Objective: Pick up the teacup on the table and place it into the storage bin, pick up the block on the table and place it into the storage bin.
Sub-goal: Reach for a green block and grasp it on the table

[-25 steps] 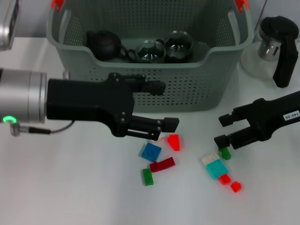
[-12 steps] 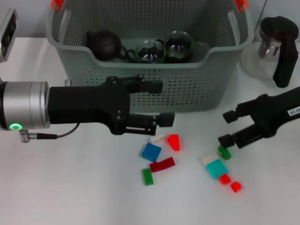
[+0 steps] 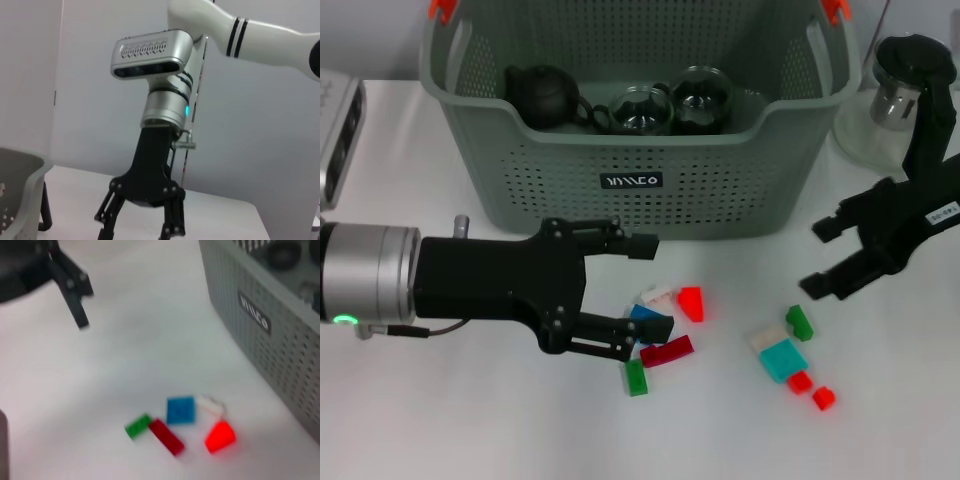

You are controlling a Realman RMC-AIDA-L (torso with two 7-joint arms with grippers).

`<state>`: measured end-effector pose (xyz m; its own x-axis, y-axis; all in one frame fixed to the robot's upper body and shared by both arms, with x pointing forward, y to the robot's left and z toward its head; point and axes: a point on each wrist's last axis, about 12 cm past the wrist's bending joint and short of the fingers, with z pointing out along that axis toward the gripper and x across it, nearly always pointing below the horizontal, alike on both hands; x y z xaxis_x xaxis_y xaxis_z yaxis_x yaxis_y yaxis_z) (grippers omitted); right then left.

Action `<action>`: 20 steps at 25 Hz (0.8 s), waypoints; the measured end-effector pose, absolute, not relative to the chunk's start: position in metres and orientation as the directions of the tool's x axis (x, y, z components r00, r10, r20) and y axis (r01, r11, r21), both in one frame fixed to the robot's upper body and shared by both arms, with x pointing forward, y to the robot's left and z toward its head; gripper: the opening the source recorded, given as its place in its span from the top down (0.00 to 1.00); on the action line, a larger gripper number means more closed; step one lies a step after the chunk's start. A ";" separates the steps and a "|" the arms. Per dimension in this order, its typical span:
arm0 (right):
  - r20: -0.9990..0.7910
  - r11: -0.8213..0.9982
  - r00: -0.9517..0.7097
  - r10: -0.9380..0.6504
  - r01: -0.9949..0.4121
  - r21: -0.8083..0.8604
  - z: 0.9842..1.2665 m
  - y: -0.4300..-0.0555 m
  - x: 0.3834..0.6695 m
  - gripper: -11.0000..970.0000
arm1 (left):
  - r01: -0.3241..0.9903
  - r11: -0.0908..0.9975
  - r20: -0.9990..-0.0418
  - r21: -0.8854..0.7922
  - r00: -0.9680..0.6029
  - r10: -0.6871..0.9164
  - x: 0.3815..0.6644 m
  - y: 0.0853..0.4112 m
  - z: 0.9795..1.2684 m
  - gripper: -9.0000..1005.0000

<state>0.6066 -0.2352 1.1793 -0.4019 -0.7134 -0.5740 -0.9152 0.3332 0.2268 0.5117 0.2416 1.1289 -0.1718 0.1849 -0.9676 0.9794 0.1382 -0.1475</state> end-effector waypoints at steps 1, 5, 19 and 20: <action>-0.551 0.332 -0.393 -0.736 -0.919 0.211 1.182 -0.236 0.608 0.02 | 0.979 0.138 -0.968 -0.148 -0.172 0.185 0.512 0.242 1.129 0.14; -0.441 0.324 -0.346 -0.828 -0.937 0.129 1.191 -0.234 0.615 0.02 | 0.975 0.159 -0.964 -0.155 -0.184 0.190 0.512 0.243 1.125 0.14; -0.168 0.091 -0.090 -0.982 -0.996 0.006 1.173 -0.164 0.612 0.02 | 0.963 0.214 -0.964 -0.164 -0.202 0.172 0.517 0.249 1.123 0.14; -0.151 0.072 -0.071 -0.986 -0.997 0.000 1.173 -0.160 0.612 0.02 | 0.962 0.218 -0.964 -0.164 -0.203 0.170 0.517 0.250 1.123 0.14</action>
<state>0.6116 -0.1602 1.1727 -0.0715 -0.9860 -0.1506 -0.9974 0.0724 -0.0004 0.5169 0.2498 1.1232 -0.2034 0.1701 -0.9642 0.9620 0.2180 -0.1645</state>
